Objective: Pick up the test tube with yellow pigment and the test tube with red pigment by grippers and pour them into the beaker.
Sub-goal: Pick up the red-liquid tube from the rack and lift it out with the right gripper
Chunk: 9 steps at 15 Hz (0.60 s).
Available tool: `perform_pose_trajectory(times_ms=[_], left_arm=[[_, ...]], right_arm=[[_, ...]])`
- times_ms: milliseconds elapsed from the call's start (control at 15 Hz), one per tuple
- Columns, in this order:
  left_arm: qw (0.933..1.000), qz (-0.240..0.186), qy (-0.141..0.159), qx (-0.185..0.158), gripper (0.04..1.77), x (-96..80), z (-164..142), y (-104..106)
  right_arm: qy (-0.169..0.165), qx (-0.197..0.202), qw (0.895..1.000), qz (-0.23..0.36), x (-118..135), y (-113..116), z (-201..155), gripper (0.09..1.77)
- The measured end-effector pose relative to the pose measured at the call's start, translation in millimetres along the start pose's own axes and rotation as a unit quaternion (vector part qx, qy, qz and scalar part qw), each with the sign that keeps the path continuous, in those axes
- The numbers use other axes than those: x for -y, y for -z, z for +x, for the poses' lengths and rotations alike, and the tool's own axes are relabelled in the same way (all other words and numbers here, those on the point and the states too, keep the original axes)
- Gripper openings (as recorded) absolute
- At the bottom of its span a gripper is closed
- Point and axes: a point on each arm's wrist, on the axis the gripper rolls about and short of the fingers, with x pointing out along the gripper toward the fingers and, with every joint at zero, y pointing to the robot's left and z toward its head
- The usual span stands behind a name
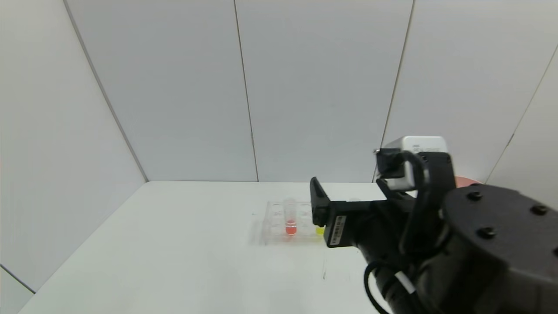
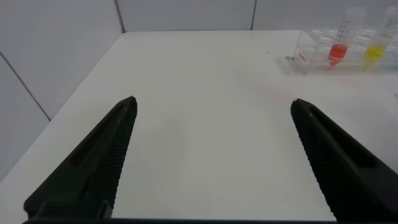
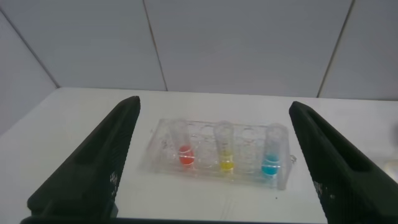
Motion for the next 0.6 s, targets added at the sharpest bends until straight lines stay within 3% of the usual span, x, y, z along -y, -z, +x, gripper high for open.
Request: perform_pose_trajectory(times_ms=[333,600], left_arm=[[1.0,0.0,0.0,0.0,1.76,0.0,0,0],[1.0,0.0,0.0,0.0,1.76,0.0,0,0]], right_arm=[[0.0,0.005,1.0,0.009,-35,46,31,1.71],[0.021,-0.001,1.0,-0.003,-47,82,64,1.71]])
